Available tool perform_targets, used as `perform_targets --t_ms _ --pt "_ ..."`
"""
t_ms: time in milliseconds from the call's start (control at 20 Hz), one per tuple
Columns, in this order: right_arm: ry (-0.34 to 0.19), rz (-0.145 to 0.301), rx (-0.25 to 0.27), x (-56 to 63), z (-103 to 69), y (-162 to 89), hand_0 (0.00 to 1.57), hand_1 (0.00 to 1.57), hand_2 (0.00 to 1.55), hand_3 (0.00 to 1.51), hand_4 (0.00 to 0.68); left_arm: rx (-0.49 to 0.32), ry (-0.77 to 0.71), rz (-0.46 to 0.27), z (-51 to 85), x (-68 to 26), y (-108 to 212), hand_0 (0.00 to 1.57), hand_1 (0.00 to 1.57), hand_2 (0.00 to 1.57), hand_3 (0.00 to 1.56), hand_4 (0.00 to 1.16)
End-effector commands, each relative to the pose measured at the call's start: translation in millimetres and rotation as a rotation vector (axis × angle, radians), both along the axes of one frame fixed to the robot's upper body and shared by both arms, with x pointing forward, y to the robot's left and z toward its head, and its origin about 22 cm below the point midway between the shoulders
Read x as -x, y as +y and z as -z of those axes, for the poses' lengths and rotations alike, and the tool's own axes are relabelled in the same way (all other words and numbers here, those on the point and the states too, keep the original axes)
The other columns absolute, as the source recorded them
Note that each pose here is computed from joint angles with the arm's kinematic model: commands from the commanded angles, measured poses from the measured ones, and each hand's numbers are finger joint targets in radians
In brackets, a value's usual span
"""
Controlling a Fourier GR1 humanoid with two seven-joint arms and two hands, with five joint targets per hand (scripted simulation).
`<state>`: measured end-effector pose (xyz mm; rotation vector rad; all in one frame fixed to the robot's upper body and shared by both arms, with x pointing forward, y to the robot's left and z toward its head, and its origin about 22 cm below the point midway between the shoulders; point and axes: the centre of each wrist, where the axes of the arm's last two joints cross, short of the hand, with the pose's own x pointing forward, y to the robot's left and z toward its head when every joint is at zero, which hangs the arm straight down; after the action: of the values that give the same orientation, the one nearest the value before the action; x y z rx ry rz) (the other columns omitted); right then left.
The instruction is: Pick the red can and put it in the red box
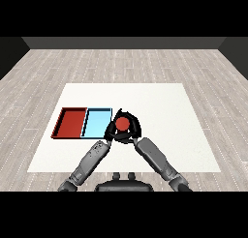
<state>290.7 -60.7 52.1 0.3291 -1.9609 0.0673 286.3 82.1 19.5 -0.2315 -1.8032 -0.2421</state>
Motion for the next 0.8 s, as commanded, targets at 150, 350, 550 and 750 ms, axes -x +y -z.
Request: perform_targets --t_ms 150,350,550,750 --pt "0.0 -0.016 -0.008 0.3 -10.2 14.4 1.46 1.46 1.45 1.4 0.523 0.009 0.013 0.001 -12.0 -14.3 -24.1 0.0 0.0 0.0 0.0 0.0" --pt "-0.017 -0.031 -0.024 0.1 -11.8 11.9 1.52 1.52 1.46 1.4 0.516 -0.06 -0.007 -0.076 -12.1 8.6 -19.6 0.73 0.73 0.76 0.25 0.69" --pt "-0.015 -0.034 -0.008 -7.7 -5.7 23.1 1.49 1.49 1.45 1.4 0.522 -0.024 0.05 -0.086 -6.7 14.7 -27.1 1.57 1.57 1.52 1.42 0.9" --pt "-0.028 -0.036 -0.04 -7.0 -28.4 9.6 1.47 1.47 1.44 1.39 0.561 -0.058 0.045 -0.098 1.3 5.6 -24.9 1.57 1.57 1.54 1.45 1.0"
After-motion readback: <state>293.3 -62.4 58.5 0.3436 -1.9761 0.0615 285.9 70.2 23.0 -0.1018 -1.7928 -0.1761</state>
